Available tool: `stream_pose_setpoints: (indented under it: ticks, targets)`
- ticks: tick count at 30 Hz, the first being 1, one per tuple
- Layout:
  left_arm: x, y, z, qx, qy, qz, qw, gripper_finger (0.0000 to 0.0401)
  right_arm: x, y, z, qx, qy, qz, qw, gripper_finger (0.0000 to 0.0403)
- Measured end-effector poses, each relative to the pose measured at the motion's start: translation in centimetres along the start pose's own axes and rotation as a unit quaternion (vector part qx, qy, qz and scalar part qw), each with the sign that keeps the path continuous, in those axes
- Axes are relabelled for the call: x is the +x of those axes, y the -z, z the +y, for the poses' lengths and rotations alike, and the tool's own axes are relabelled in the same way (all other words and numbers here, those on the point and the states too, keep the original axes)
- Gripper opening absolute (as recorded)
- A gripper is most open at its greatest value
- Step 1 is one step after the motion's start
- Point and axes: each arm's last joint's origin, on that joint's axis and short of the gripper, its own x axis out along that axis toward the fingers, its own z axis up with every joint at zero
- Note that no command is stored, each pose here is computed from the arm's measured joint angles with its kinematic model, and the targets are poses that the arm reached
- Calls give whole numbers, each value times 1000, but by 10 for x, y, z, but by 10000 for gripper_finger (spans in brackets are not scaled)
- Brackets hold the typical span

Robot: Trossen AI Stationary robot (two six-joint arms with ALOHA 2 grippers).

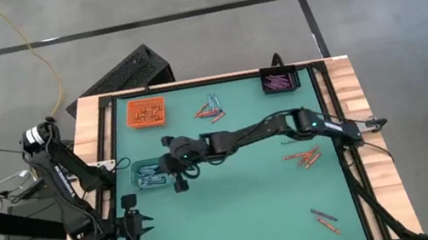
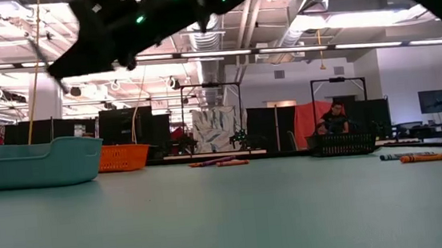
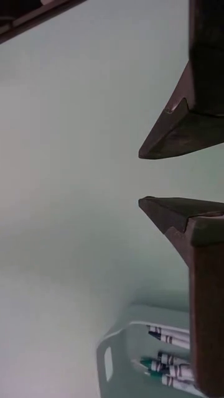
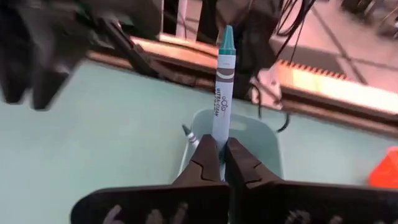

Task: Sort crayons
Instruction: Put the blue crayon into the blue bin

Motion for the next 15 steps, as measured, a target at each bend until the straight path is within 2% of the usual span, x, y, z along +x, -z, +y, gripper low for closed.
stream_pose_setpoints:
  ticks: [5,10,15]
  targets:
    - [0,0,-1,-3,1,-1,1000,100,19,14,-5,20,-13,47,999,7]
    - [0,0,-1,-3,4,-3,1000,100,29,24,-9,29,-11,57,998,20]
    - [0,-1,-2,-8,6,-6,1000,100,32,34,-15,57,-8,77,995,55]
